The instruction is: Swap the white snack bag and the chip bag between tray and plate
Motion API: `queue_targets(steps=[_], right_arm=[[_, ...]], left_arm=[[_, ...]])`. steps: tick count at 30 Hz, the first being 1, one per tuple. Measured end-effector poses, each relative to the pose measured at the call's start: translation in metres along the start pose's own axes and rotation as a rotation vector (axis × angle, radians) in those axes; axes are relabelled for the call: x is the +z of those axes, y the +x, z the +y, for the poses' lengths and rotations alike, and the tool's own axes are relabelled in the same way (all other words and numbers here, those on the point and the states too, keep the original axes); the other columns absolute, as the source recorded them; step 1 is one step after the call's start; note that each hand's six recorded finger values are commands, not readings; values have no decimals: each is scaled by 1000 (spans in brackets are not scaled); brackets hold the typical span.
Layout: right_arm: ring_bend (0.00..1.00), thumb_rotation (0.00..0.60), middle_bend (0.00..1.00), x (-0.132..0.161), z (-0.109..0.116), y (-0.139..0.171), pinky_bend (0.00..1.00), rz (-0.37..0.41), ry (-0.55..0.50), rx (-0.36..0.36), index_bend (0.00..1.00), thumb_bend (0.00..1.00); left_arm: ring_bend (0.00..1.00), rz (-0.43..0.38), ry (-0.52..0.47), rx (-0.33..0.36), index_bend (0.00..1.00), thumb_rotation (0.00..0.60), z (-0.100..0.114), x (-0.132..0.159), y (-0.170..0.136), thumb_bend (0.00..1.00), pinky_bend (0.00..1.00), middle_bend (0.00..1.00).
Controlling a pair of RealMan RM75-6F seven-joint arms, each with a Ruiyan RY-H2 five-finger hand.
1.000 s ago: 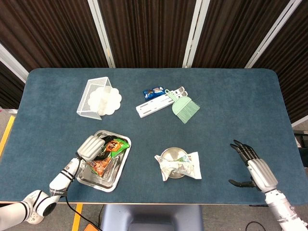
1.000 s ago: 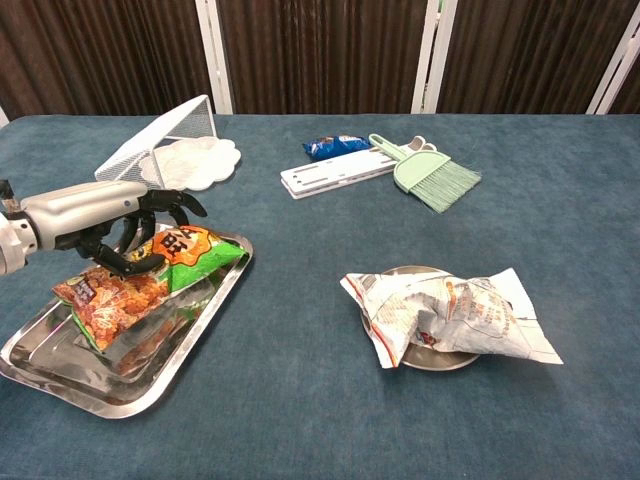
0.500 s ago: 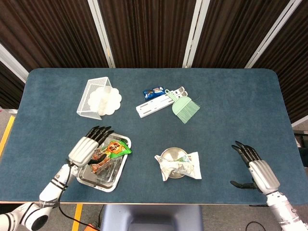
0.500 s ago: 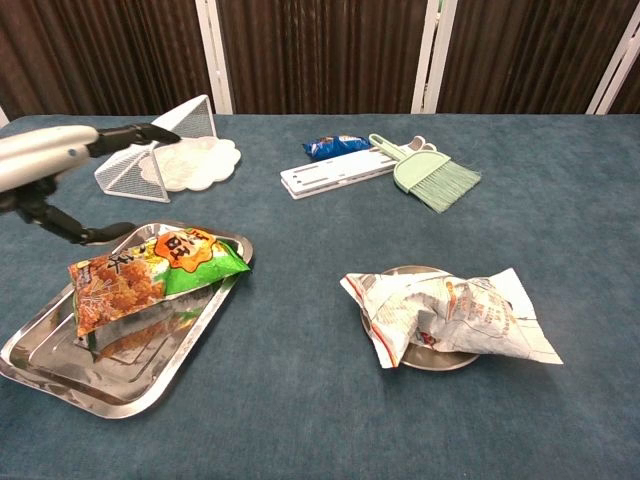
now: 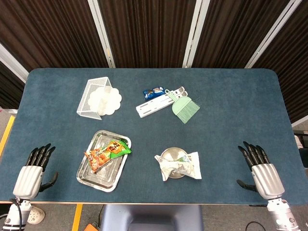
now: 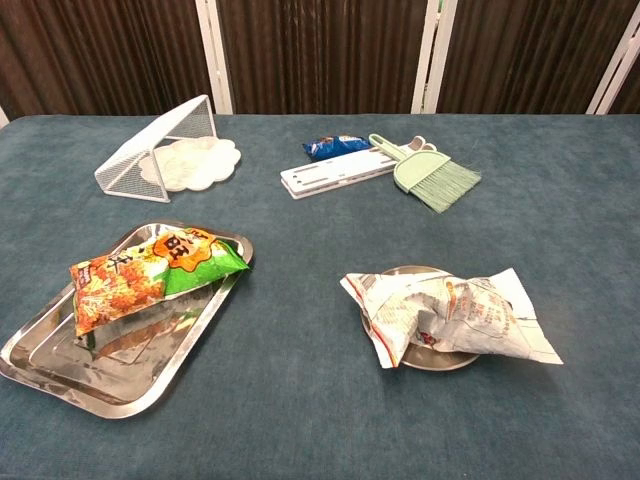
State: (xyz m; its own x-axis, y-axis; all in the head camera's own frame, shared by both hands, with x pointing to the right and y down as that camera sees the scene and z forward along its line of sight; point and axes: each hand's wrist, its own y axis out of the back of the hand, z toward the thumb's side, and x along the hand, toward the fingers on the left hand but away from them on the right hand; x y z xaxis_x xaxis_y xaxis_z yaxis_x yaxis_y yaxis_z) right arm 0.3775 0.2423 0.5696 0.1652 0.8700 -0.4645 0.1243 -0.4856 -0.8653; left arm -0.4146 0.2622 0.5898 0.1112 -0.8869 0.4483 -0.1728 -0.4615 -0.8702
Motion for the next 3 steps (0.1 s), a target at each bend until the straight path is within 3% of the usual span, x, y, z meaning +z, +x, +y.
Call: queue_targets(steps=[3], right_arm=[[0, 600, 0, 3, -5, -1, 0, -7, 3, 6, 0, 156]], left_arm=[[0, 8, 35, -25, 0, 600, -1, -3, -3, 409, 0, 0]])
